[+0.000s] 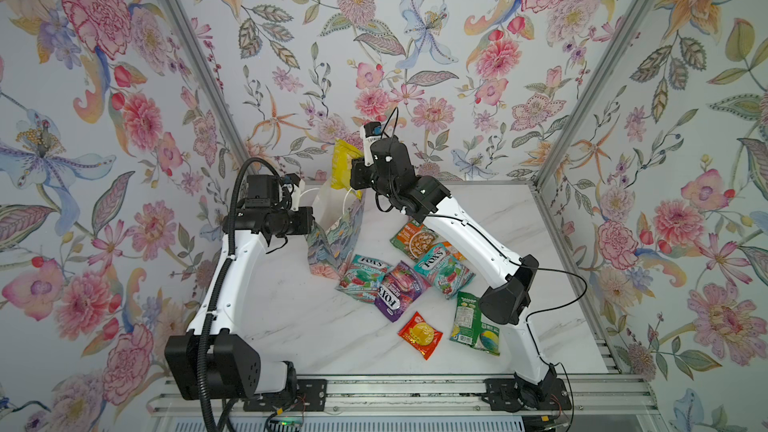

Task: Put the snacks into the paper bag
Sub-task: 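Hold the yellow chip bag above the paper bag's opening with the right gripper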

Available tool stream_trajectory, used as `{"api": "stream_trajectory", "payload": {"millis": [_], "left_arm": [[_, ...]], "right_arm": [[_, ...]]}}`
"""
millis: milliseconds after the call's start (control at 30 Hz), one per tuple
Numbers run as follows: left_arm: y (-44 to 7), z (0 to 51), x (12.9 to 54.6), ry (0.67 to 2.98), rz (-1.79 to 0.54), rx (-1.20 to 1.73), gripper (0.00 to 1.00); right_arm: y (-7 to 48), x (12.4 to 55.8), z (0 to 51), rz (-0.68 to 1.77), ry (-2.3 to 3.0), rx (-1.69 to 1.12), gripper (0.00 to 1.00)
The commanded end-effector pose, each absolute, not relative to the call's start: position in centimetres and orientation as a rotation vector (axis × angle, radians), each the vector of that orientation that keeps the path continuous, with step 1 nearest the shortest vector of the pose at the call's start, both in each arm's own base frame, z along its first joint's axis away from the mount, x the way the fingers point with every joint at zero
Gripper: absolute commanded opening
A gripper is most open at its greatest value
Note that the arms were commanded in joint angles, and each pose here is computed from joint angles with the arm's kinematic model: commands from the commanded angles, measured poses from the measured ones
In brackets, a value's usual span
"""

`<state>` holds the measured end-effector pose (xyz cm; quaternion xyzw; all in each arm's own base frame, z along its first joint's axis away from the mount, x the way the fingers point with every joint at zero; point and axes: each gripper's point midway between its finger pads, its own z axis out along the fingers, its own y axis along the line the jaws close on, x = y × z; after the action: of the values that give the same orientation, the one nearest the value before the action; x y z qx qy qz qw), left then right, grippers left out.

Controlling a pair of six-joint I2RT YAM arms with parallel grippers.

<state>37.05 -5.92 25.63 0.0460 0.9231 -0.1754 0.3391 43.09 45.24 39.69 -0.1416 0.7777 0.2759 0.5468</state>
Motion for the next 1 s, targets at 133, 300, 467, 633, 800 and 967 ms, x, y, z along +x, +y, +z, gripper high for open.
{"api": "stream_trajectory", "payload": {"millis": [133, 300, 467, 633, 800, 967], "left_arm": [[-6.0, 26.5, 37.3, 2.380, -0.471, 0.146, 0.00], [-6.1, 26.5, 37.3, 2.379, -0.478, 0.146, 0.00], [-6.2, 26.6, 37.3, 2.377, -0.481, 0.148, 0.00], [-6.2, 26.4, 37.3, 2.381, -0.485, 0.149, 0.00], [-6.3, 26.6, 37.5, 2.378, -0.490, 0.148, 0.00], [-6.4, 26.6, 37.6, 2.373, -0.497, 0.149, 0.00]], "right_arm": [[45.5, 44.5, 39.9, 0.662, 1.804, -0.278, 0.00], [46.3, 44.8, 39.1, 0.693, 1.808, -0.260, 0.00], [47.0, 44.9, 38.6, 0.729, 1.811, -0.243, 0.00], [47.7, 44.6, 38.6, 0.773, 1.811, -0.224, 0.00], [48.2, 44.0, 39.2, 0.799, 1.799, -0.218, 0.00], [48.9, 43.6, 38.5, 0.805, 1.809, -0.214, 0.00]]}}
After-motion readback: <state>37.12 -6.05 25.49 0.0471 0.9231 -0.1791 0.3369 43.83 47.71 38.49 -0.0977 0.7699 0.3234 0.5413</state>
